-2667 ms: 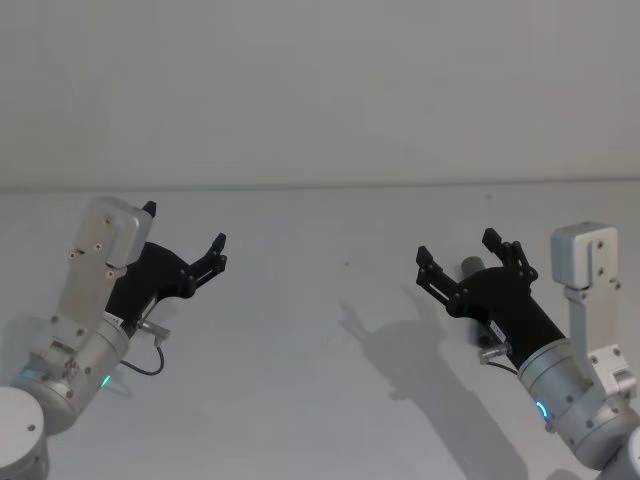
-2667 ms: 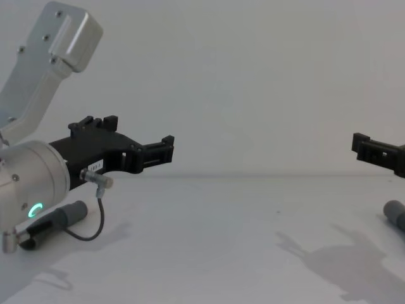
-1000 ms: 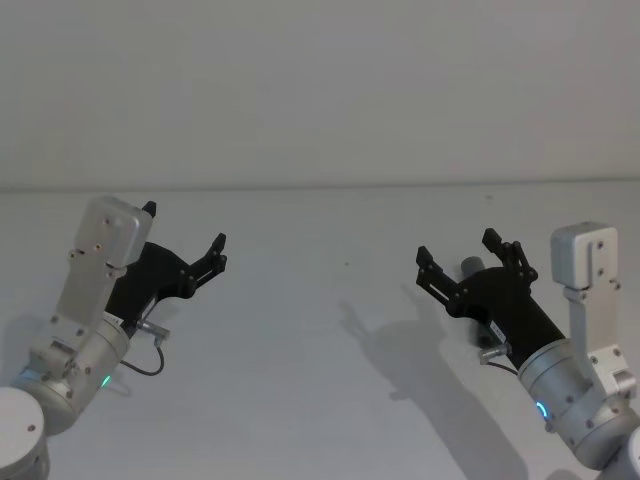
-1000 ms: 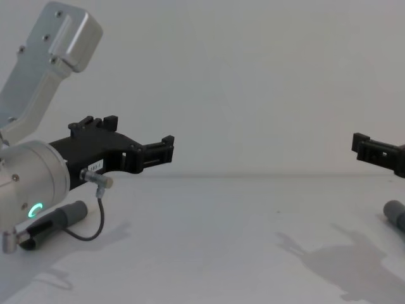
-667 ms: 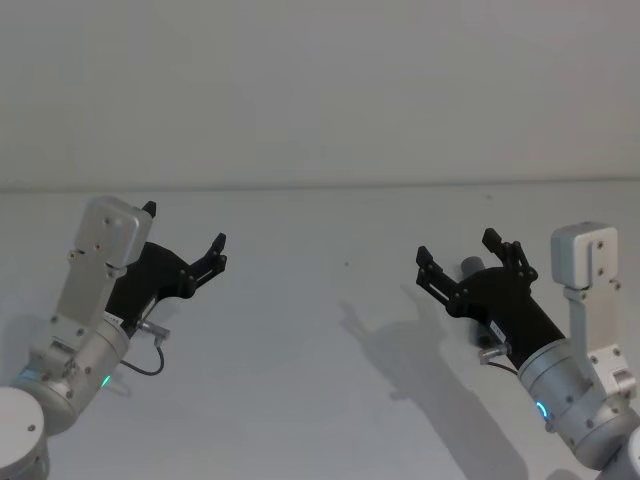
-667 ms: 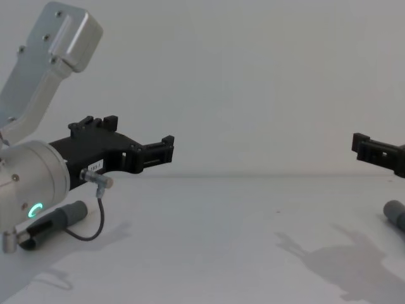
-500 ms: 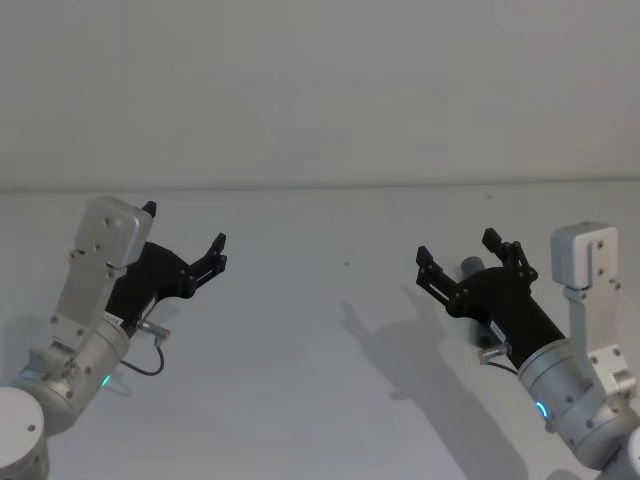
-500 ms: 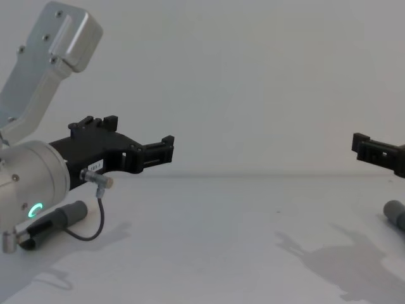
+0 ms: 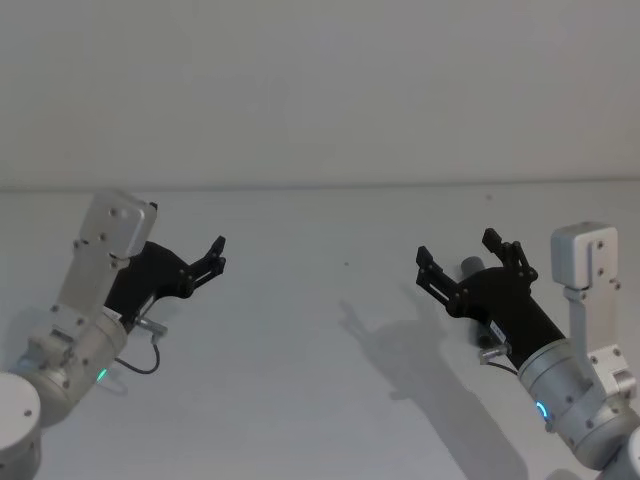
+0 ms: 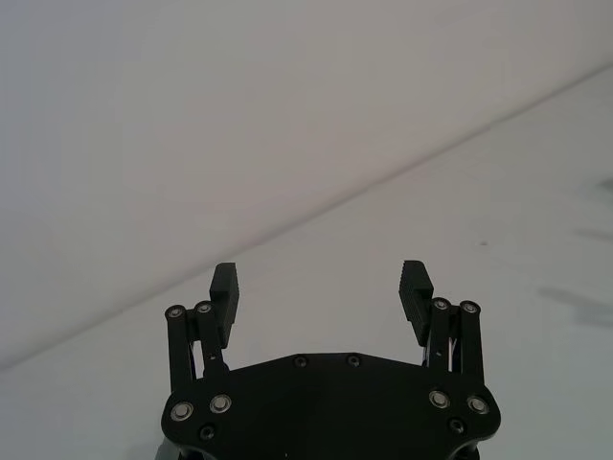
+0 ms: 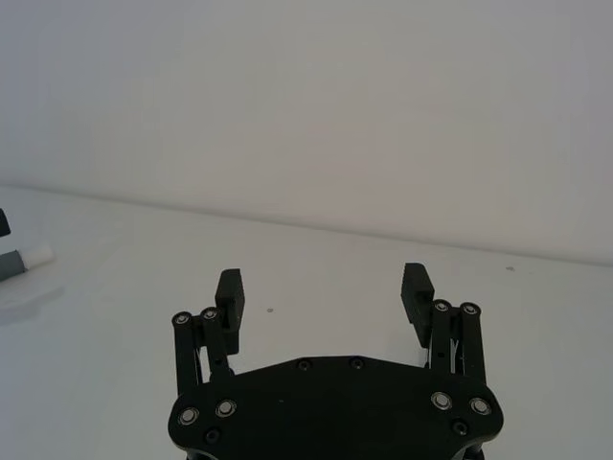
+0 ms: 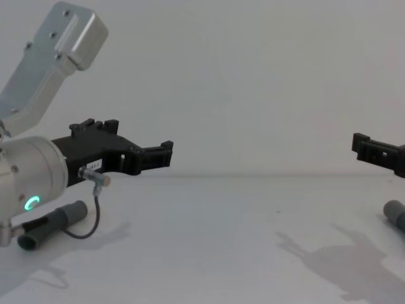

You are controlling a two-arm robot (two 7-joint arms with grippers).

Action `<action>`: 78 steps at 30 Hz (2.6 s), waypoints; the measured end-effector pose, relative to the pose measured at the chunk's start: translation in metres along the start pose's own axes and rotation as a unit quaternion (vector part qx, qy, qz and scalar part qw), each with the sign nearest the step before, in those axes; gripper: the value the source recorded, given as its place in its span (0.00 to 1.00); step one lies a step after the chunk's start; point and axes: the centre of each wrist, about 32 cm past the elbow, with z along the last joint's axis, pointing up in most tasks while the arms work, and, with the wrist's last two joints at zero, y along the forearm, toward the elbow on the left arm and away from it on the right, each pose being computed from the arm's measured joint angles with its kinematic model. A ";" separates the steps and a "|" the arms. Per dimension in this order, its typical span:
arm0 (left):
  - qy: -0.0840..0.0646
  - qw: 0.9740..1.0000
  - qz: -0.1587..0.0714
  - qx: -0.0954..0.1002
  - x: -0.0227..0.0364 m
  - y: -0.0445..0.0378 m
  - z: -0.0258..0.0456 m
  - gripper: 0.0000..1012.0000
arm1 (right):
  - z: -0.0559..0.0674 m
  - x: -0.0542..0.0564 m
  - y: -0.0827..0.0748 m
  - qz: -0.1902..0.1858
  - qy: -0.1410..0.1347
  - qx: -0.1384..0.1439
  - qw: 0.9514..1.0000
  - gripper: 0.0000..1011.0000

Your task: Use both hands to pick up one end of the pipe from the table, align the ends, and insert them.

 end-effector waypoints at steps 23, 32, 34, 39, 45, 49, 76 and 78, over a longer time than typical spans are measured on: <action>0.005 0.993 0.026 0.117 0.0530 0.0143 0.0357 0.99 | 0.000 0.000 0.000 0.000 0.000 0.000 1.000 0.99; 0.035 0.987 0.037 0.152 0.0645 0.0183 0.0404 0.99 | 0.000 0.000 0.000 0.000 0.000 0.000 1.000 0.99; 0.041 0.986 0.038 0.157 0.0655 0.0182 0.0398 0.99 | 0.000 0.000 0.000 0.000 0.000 0.000 1.000 0.99; 0.056 0.982 0.042 0.175 0.0686 0.0173 0.0361 0.99 | 0.000 0.000 0.000 0.000 0.000 0.000 1.000 0.99; 0.069 0.975 0.047 0.205 0.0736 0.0168 0.0280 0.99 | 0.000 0.000 0.000 0.000 0.000 0.000 1.000 0.99; 0.074 0.972 0.049 0.218 0.0773 0.0173 0.0232 0.99 | 0.000 0.000 0.000 0.000 0.000 0.000 1.000 0.99; 0.075 0.969 0.033 0.233 0.0954 0.0028 -0.0078 0.99 | 0.000 0.000 0.000 0.000 0.000 0.000 1.000 0.99; 0.075 0.969 0.026 0.233 0.0951 -0.0001 -0.0097 0.99 | 0.000 0.000 0.000 0.000 0.000 0.000 1.000 0.99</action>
